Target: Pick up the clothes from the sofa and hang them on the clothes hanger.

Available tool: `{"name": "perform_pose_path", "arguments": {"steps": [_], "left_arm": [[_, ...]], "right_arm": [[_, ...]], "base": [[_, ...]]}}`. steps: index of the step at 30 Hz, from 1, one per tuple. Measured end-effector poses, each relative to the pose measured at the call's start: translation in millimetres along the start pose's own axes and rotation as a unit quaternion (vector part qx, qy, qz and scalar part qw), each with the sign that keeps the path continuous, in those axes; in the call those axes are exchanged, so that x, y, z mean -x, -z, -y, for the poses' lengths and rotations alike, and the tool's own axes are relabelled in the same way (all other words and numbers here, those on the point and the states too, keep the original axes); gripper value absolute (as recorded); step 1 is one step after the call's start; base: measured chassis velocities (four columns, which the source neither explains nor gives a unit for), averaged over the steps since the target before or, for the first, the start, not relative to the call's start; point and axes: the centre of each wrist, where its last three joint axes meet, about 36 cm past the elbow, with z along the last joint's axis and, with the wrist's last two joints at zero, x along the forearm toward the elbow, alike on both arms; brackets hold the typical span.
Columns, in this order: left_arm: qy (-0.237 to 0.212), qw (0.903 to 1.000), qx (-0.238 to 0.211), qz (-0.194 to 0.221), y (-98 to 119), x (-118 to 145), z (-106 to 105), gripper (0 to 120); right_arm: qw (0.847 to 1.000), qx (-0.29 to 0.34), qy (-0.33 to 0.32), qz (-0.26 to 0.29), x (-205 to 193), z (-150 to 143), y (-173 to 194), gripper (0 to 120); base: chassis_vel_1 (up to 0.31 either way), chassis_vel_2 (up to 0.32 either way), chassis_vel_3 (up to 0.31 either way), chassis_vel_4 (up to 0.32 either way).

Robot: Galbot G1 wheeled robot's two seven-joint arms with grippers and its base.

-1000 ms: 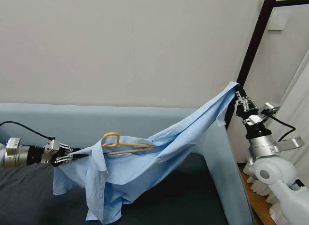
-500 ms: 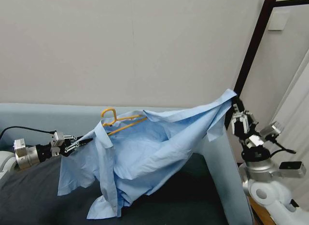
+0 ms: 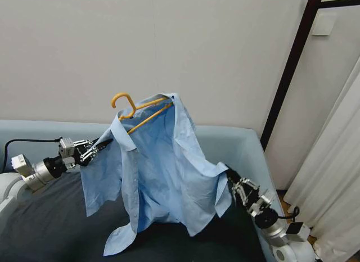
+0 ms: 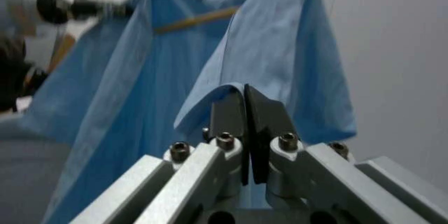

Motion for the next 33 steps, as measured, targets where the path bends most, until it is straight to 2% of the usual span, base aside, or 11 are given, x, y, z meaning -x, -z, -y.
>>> {"name": "perform_pose_path", "arguments": {"steps": [4, 5, 6, 11, 14, 16, 17, 19, 21, 26, 33], "left_arm": [[-0.018, 0.9998, 0.007, -0.010, 2, 1, 6, 7], [-0.022, 0.9996, 0.009, -0.016, 1, 1, 8, 7], [-0.022, 0.9996, 0.009, -0.016, 1, 1, 8, 7], [-0.026, 0.9994, 0.002, -0.025, -12, 4, 19, 7], [-0.028, 0.9992, -0.001, -0.029, -19, 5, 23, 7], [-0.034, 0.9987, -0.002, -0.037, -24, 7, 26, 7], [-0.034, 0.9987, -0.002, -0.037, -24, 7, 26, 7], [-0.039, 0.9982, -0.003, -0.045, -29, 8, 29, 7], [-0.047, 0.9974, -0.009, -0.054, -39, 10, 38, 7], [-0.058, 0.9963, -0.031, -0.056, -58, 12, 58, 7], [-0.071, 0.9939, -0.060, -0.058, -92, 15, 87, 7]], "right_arm": [[0.995, -0.058, 0.048, -0.072, -19, 6, -20, 20], [0.992, -0.074, 0.065, -0.078, -22, 10, -22, 26], [0.992, -0.074, 0.065, -0.078, -22, 10, -22, 26], [0.973, -0.157, 0.135, -0.101, -47, 40, -30, 48], [0.973, -0.152, 0.142, -0.099, -55, 44, -30, 56], [0.988, -0.112, 0.089, -0.050, -45, 30, -28, 67], [0.988, -0.112, 0.089, -0.050, -45, 30, -28, 67], [0.996, -0.086, 0.023, 0.000, -25, 15, -20, 73], [0.994, -0.086, -0.047, 0.046, 8, 2, -6, 84], [0.981, -0.150, -0.120, 0.037, 40, -11, 4, 98], [0.972, -0.187, -0.141, 0.004, 60, -24, -12, 100]], "base": [[0.000, 0.000, 0.000, 0.000], [0.000, 0.000, 0.000, 0.000], [0.000, 0.000, 0.000, 0.000], [0.000, 0.000, 0.000, 0.000], [0.000, 0.000, 0.000, 0.000], [0.000, 0.000, 0.000, 0.000], [0.000, 0.000, 0.000, 0.000], [0.000, 0.000, 0.000, 0.000], [0.000, 0.000, 0.000, 0.000], [0.000, 0.000, 0.000, 0.000], [0.000, 0.000, 0.000, 0.000]]}}
